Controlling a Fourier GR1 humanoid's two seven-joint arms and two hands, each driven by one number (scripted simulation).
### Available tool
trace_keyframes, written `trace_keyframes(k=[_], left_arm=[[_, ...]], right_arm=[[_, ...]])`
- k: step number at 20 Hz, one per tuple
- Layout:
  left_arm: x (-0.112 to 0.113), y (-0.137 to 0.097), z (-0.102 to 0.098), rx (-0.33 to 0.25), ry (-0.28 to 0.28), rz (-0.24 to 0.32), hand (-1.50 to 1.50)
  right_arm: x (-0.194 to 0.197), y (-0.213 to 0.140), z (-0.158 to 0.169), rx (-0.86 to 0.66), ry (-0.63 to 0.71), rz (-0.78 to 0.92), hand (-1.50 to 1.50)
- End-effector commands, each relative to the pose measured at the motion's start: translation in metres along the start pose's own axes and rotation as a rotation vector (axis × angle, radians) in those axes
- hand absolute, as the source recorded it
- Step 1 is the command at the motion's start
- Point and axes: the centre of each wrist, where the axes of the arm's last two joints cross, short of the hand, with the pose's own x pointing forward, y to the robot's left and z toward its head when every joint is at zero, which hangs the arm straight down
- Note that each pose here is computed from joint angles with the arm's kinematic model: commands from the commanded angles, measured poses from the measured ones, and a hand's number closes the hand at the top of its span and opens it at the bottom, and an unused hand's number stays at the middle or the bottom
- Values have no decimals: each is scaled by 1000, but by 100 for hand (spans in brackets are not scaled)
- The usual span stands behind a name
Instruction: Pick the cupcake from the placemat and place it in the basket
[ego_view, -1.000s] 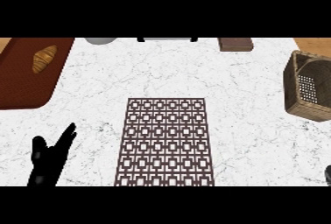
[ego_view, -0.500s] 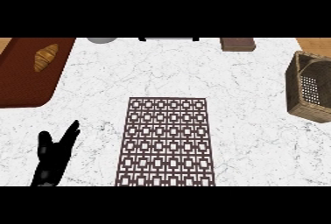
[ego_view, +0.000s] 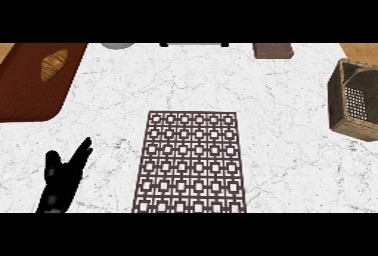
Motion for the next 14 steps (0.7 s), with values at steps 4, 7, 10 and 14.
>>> trace_keyframes(k=[4, 7, 10, 14], left_arm=[[-14, -28, -5, -37, 75, 18, 0], [-8, 11, 8, -11, 51, 28, 0], [-16, -3, 1, -24, 71, 31, 0], [-1, -6, 2, -13, 52, 11, 0]], right_arm=[[-43, -4, -24, 24, 76, -131, 150], [-58, 10, -28, 1, 80, -140, 150], [-75, 12, -29, 15, 56, -162, 150], [-118, -1, -40, -132, 167, 70, 150]])
